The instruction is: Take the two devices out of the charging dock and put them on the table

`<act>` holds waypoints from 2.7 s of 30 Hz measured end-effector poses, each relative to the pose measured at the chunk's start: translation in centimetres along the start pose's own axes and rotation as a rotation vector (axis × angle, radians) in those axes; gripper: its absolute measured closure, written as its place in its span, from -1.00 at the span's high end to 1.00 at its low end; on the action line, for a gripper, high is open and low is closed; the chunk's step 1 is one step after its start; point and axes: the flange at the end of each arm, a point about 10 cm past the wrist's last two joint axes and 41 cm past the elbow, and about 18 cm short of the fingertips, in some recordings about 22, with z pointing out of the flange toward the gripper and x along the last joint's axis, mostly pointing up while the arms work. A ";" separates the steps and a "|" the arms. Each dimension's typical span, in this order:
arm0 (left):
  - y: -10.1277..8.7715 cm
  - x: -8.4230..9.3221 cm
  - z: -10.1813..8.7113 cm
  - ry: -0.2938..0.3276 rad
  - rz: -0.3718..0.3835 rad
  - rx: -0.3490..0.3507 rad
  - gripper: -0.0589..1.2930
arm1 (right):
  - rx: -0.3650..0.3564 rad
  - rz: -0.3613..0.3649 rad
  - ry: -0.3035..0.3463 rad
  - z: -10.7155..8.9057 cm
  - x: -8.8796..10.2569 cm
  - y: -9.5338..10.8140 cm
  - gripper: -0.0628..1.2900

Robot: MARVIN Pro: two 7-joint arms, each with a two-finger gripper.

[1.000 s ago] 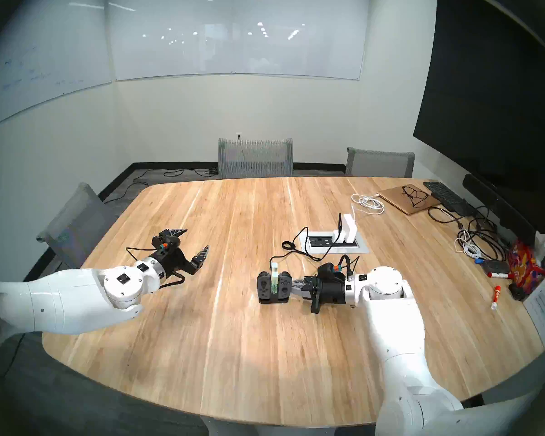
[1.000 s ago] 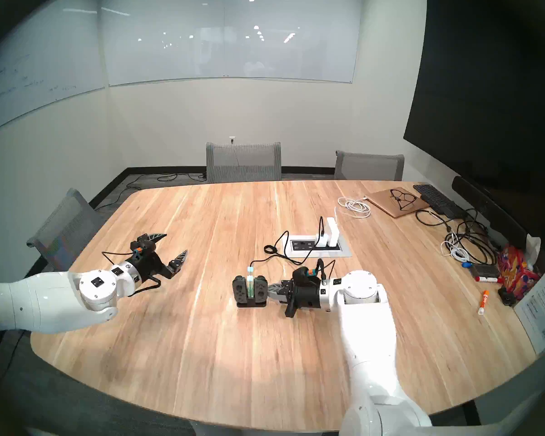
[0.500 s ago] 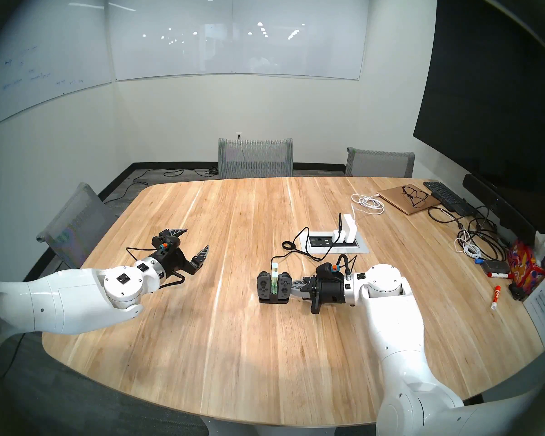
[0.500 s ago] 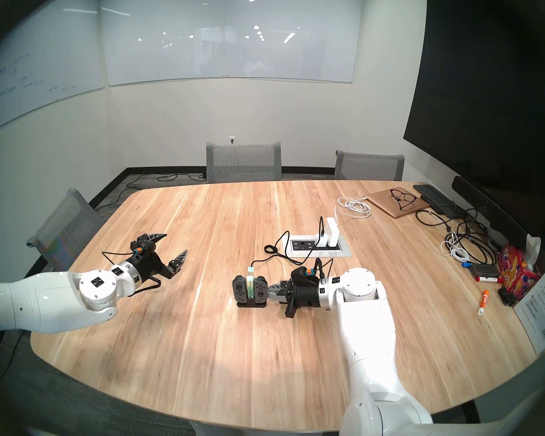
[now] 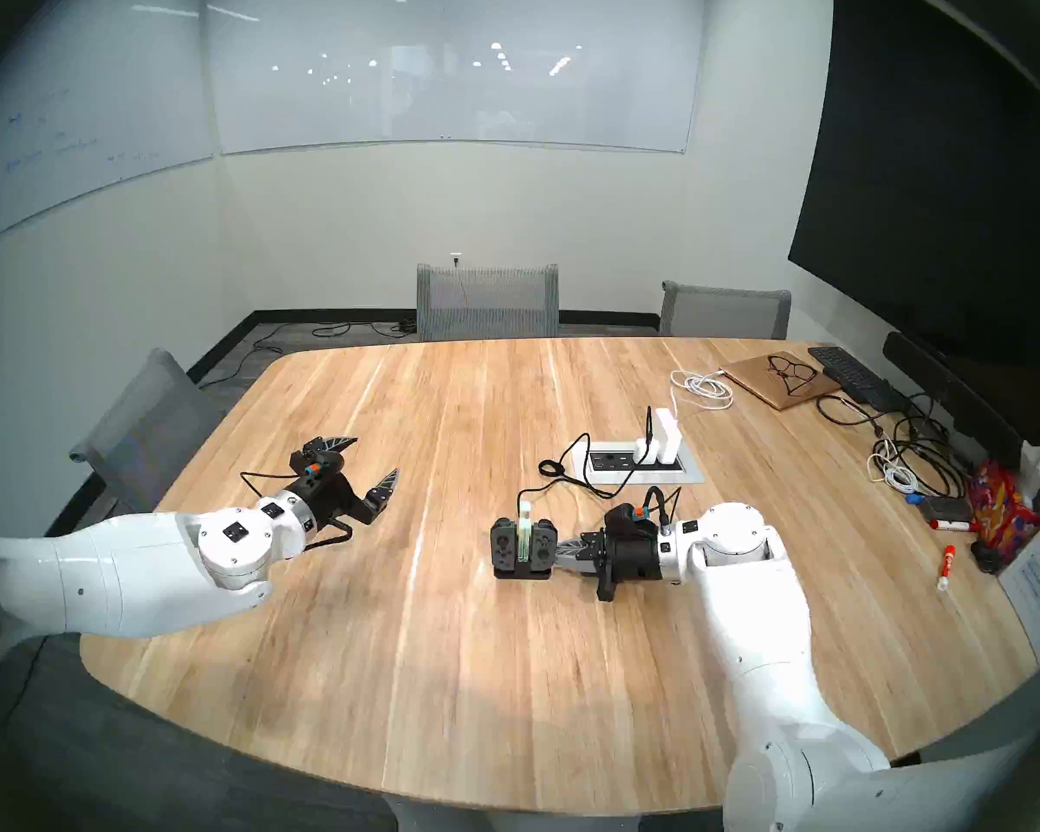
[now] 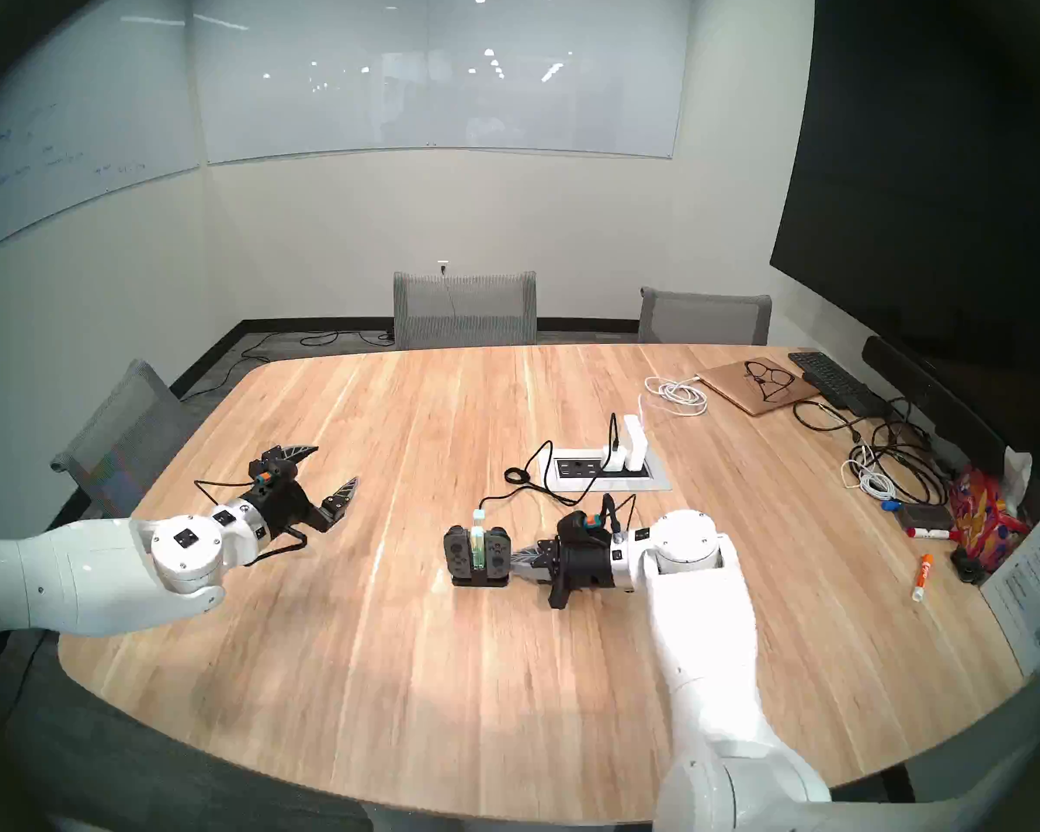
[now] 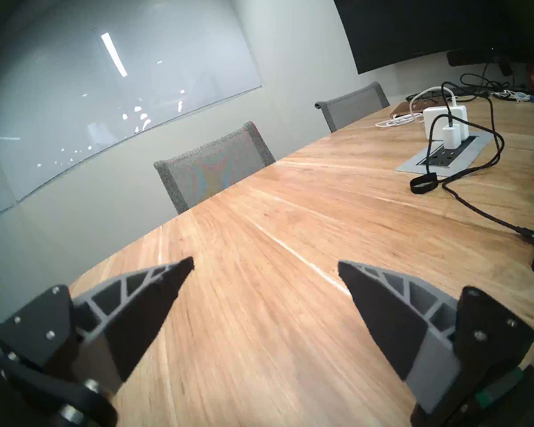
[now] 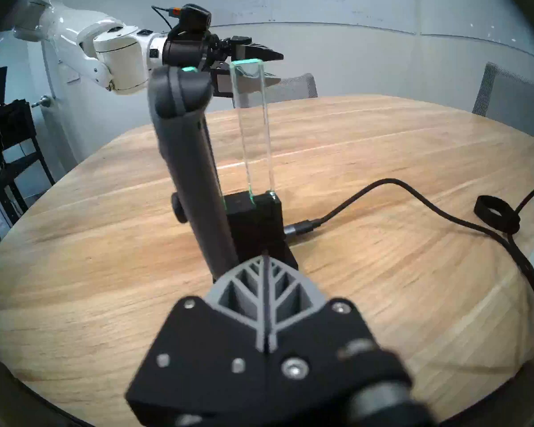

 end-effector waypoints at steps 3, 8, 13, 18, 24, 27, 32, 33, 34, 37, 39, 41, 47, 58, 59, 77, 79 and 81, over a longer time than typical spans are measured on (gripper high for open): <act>0.0 0.0 0.0 0.000 0.000 0.000 0.96 | 0.002 0.001 0.000 0.1 -0.2 0.1 -0.94; 0.0 0.0 0.0 0.000 0.000 0.000 0.96 | -0.004 -0.002 0.006 0.2 -0.1 0.5 -0.94; 0.0 0.0 0.0 0.000 0.000 0.000 0.96 | -0.010 -0.004 0.011 0.3 -0.1 0.8 -0.94; 0.0 0.0 0.0 0.000 0.000 0.000 0.96 | -0.011 -0.005 0.016 0.2 -0.2 1.1 -0.94; 0.0 0.0 0.0 0.000 0.000 0.000 0.96 | -0.001 -0.010 0.016 0.1 0.0 1.2 -0.94; 0.0 0.0 0.0 0.000 0.000 0.000 0.96 | 0.007 -0.013 0.015 0.1 0.1 1.1 -0.94; 0.0 0.0 0.0 0.000 0.000 0.000 0.96 | 0.014 -0.019 0.015 0.0 0.2 1.1 -0.94; 0.0 0.0 0.0 0.000 0.000 0.000 0.96 | 0.014 -0.020 0.015 -0.1 0.2 1.1 -0.94; 0.0 0.0 0.0 0.000 0.000 0.000 0.96 | 0.013 -0.021 0.016 -0.1 0.3 1.2 -0.94; 0.0 0.0 0.0 0.000 0.000 0.000 0.96 | 0.007 -0.027 0.020 -0.3 0.5 1.3 -0.94; 0.0 0.0 0.0 0.000 0.000 0.000 0.96 | 0.003 -0.030 0.022 -0.4 0.6 1.3 -0.94; 0.0 0.0 0.0 0.000 0.000 0.000 0.96 | 0.000 -0.031 0.024 -0.5 0.8 1.4 -0.94; 0.0 0.0 0.0 0.000 0.000 0.000 0.96 | 0.000 -0.031 0.027 -0.6 0.8 1.4 -0.94; 0.0 0.0 0.0 0.000 0.000 0.000 0.96 | 0.024 -0.037 0.029 0.1 1.0 1.1 -0.94; 0.0 0.0 0.0 0.000 0.000 0.000 0.96 | 0.025 -0.037 0.029 0.1 1.0 1.1 -0.94; 0.0 0.0 0.0 0.000 0.000 0.000 0.96 | 0.046 -0.039 -0.005 -0.2 0.3 0.9 -0.94; 0.0 0.0 0.0 0.000 0.000 0.000 0.96 | 0.047 -0.038 -0.010 -0.3 0.2 0.8 -0.94; 0.0 0.0 0.0 0.000 0.000 0.000 0.96 | 0.048 -0.038 -0.013 -0.3 0.2 0.8 -0.94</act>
